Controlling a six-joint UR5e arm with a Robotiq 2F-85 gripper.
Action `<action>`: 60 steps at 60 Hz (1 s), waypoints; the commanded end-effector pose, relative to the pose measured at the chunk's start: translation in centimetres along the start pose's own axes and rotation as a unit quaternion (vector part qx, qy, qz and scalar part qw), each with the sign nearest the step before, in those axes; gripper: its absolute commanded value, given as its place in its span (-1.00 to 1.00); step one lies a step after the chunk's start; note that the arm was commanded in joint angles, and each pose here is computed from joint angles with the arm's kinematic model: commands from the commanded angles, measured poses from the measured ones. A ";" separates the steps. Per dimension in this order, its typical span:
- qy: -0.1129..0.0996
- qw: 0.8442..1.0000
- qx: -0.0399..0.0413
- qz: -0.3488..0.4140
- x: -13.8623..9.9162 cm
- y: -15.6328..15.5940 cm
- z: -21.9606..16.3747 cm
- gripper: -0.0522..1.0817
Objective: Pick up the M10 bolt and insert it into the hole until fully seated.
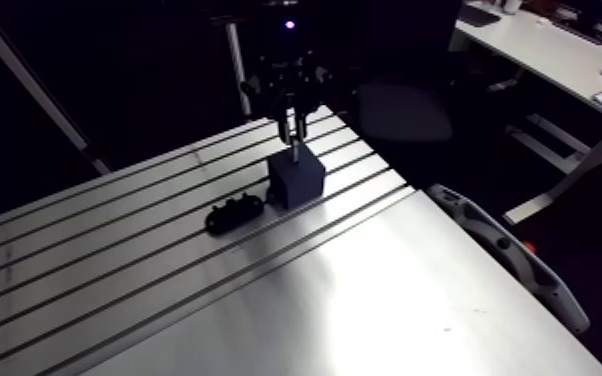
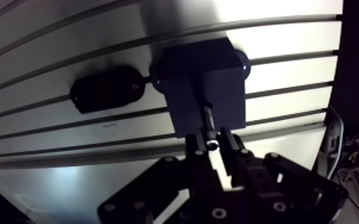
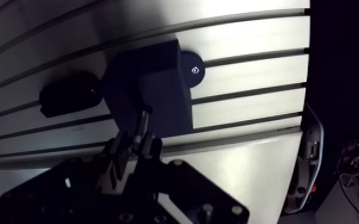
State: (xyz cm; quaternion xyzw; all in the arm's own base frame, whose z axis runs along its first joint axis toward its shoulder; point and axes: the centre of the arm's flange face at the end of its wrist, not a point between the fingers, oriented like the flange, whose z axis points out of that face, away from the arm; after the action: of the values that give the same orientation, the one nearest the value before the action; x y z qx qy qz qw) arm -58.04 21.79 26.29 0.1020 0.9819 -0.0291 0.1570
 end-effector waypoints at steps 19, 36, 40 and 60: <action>-0.001 1.000 0.001 0.001 0.0 0.1 0.1 0.99; 0.003 1.000 0.000 0.002 0.0 0.3 0.1 0.99; 0.003 1.000 0.000 0.003 0.0 0.4 0.1 0.99; 0.002 1.000 0.000 0.003 0.0 0.5 0.1 0.99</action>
State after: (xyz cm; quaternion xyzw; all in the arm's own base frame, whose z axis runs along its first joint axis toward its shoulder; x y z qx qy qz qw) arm -57.96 22.16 26.22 0.1045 0.9821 -0.0281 0.1543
